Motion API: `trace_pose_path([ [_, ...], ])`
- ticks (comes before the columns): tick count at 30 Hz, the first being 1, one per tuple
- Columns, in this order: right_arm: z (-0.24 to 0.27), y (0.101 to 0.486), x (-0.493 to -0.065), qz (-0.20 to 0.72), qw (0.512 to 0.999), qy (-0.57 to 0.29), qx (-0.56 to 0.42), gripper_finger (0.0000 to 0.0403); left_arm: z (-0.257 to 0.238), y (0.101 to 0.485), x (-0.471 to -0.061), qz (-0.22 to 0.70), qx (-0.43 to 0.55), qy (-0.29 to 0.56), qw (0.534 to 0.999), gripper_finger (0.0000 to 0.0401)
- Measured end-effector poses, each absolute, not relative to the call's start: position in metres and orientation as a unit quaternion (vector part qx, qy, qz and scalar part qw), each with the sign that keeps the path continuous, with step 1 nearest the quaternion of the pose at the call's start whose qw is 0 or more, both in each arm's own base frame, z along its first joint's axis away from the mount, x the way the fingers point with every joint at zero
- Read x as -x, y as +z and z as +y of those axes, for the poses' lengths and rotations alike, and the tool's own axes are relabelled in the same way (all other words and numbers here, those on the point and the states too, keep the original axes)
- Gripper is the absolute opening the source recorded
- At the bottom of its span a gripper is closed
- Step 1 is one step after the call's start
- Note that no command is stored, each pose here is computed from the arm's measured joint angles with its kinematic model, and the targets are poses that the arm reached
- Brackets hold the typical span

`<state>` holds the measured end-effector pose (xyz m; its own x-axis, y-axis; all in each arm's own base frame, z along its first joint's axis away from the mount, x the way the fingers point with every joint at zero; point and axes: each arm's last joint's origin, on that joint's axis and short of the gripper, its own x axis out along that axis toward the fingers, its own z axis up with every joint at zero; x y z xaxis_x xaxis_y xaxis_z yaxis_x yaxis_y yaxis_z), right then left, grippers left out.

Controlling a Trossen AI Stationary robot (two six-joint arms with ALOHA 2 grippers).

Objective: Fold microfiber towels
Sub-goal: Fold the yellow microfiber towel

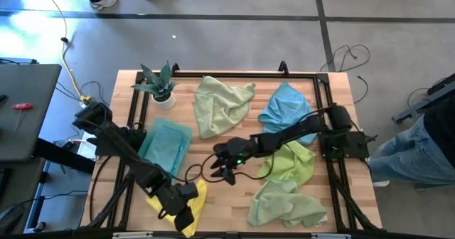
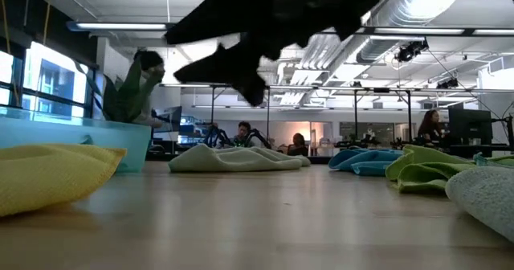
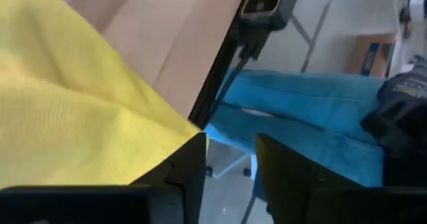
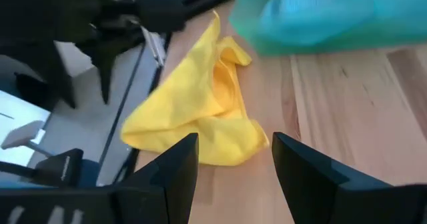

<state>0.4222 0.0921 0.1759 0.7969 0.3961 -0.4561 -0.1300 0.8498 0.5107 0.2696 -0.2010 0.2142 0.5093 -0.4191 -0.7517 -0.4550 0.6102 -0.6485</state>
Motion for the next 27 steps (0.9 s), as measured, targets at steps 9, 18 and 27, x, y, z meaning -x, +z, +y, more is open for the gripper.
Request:
trace_pose_path([
  [9,0.102,0.144,-0.459,0.313,0.909,0.209,-0.181,0.0184,-0.220,0.220,-0.250,0.477,0.418,0.010,0.773,0.0131],
  [18,0.103,0.120,-0.468,0.292,0.919,0.217,-0.151,0.0184,-0.246,0.229,-0.214,0.401,0.429,0.057,0.808,0.0126],
  [27,0.104,0.096,-0.473,0.291,0.915,0.212,-0.181,0.0184,-0.247,0.231,-0.214,0.363,0.431,0.072,0.823,0.0126],
])
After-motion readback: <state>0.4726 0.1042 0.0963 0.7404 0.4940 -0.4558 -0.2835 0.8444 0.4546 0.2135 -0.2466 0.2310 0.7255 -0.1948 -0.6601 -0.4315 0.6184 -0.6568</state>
